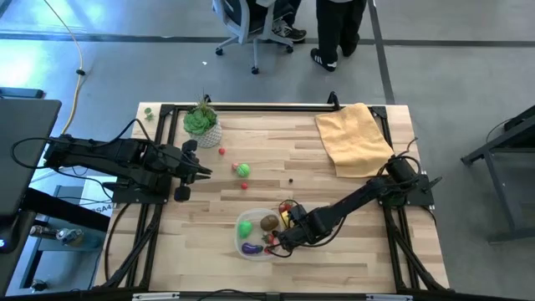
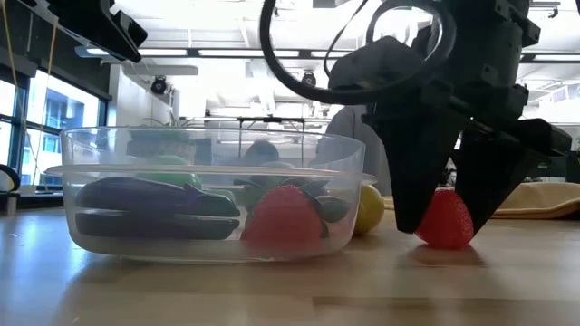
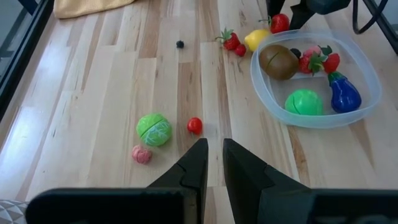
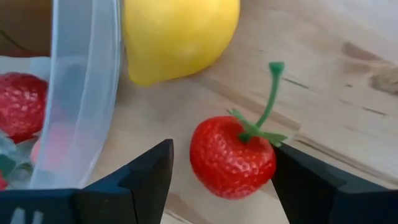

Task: Pick and placing Produce into tupperware
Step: Put the red strawberry into the transparent bin, then put the yellow lemon into the transparent bin

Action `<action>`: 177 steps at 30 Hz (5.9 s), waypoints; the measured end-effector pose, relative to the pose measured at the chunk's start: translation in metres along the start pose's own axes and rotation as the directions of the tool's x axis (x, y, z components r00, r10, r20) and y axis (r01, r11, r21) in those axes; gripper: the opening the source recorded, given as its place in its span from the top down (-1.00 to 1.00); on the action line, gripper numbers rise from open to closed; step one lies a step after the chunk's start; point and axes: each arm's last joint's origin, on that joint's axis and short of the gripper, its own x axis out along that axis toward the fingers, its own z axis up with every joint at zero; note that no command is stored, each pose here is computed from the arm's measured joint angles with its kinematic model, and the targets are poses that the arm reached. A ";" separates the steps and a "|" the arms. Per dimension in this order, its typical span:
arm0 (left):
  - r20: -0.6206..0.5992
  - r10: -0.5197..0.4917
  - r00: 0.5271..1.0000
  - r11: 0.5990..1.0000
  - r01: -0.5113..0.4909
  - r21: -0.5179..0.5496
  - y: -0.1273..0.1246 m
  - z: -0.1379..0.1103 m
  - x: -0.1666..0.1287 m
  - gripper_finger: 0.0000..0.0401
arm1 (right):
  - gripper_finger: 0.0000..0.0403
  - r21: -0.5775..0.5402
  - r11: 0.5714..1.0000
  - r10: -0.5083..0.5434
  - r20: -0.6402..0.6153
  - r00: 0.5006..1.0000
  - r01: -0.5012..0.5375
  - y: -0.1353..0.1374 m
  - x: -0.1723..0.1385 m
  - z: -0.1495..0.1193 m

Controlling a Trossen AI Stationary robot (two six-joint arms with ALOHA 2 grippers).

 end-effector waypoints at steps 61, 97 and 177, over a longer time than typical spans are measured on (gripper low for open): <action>0.000 0.000 1.000 1.000 0.000 0.000 0.000 0.000 0.000 0.80 | 0.18 -0.625 0.720 0.410 0.033 0.911 -0.301 0.041 -0.072 0.064; 0.000 0.000 1.000 1.000 0.000 0.000 0.000 0.000 0.000 0.80 | -0.03 -0.902 0.388 0.227 -0.104 0.968 -0.188 0.106 0.006 0.063; 0.000 0.000 1.000 1.000 0.000 0.000 0.000 0.000 0.000 0.80 | -0.18 -0.929 0.369 0.059 0.035 0.998 0.011 0.103 -0.087 0.084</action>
